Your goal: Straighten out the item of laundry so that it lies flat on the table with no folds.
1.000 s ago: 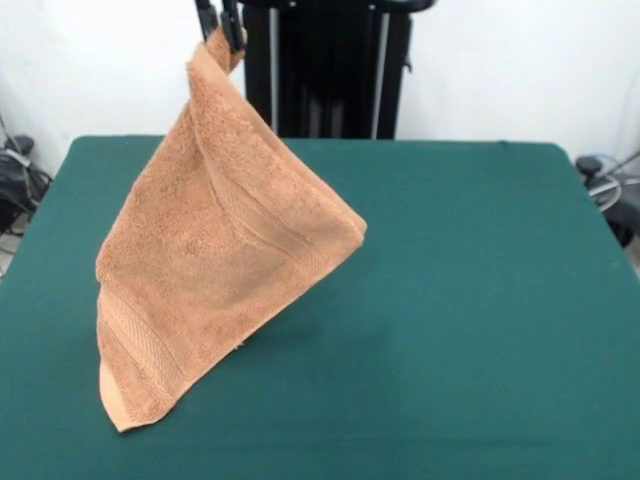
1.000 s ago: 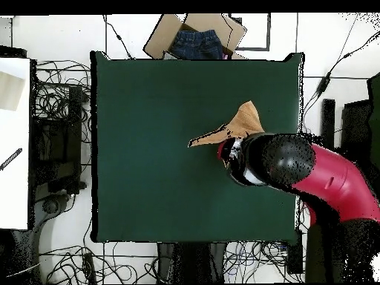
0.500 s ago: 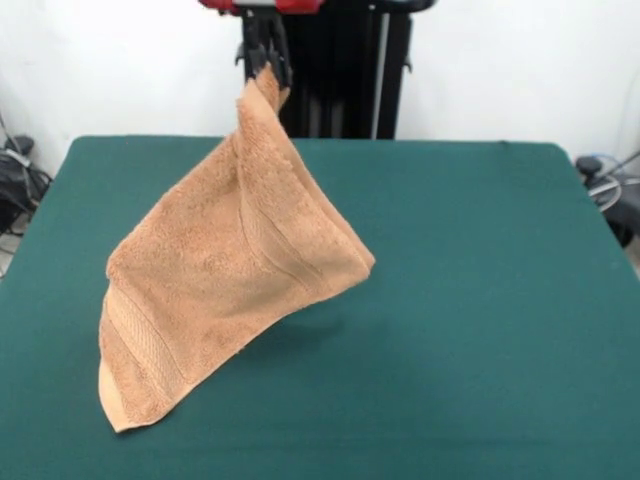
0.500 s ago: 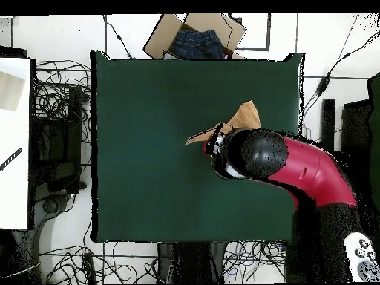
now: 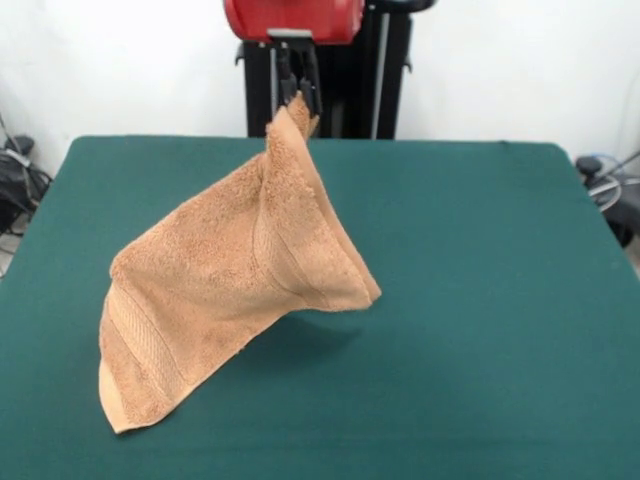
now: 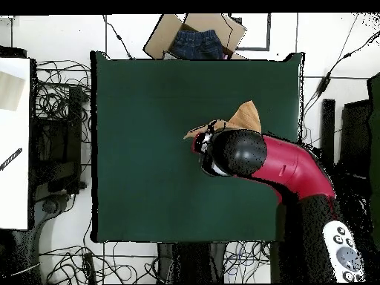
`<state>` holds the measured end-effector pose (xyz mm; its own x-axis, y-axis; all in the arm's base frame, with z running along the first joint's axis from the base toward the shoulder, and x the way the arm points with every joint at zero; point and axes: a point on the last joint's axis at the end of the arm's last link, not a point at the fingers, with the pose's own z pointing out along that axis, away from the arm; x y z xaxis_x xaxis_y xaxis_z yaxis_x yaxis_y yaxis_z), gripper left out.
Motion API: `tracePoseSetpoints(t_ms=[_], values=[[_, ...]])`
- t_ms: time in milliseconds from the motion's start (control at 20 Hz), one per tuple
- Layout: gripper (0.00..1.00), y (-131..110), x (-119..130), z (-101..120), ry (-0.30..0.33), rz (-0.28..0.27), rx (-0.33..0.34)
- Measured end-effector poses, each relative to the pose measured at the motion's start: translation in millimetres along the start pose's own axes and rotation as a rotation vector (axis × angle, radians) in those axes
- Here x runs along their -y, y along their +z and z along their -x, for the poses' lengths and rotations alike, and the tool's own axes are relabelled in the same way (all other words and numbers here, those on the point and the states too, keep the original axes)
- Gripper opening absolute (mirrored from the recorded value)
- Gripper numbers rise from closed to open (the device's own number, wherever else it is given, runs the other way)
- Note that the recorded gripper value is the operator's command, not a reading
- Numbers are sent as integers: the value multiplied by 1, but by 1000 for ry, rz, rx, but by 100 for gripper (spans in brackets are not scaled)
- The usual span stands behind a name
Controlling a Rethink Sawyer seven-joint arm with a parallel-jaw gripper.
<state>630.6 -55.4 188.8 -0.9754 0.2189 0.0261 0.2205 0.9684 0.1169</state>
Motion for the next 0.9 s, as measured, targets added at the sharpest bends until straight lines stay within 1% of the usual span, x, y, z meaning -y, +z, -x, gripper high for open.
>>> tracePoseSetpoints(t_ms=[200, 400, 550, 750, 900], values=[[0, 8, -7, -8, -9, -3, 6], [0, 15, -19, -16, -29, -5, 10], [0, 16, -22, -17, -33, -5, 8], [0, 12, -21, -17, -30, -5, 8], [0, 2, -17, -16, -18, -4, -17]])
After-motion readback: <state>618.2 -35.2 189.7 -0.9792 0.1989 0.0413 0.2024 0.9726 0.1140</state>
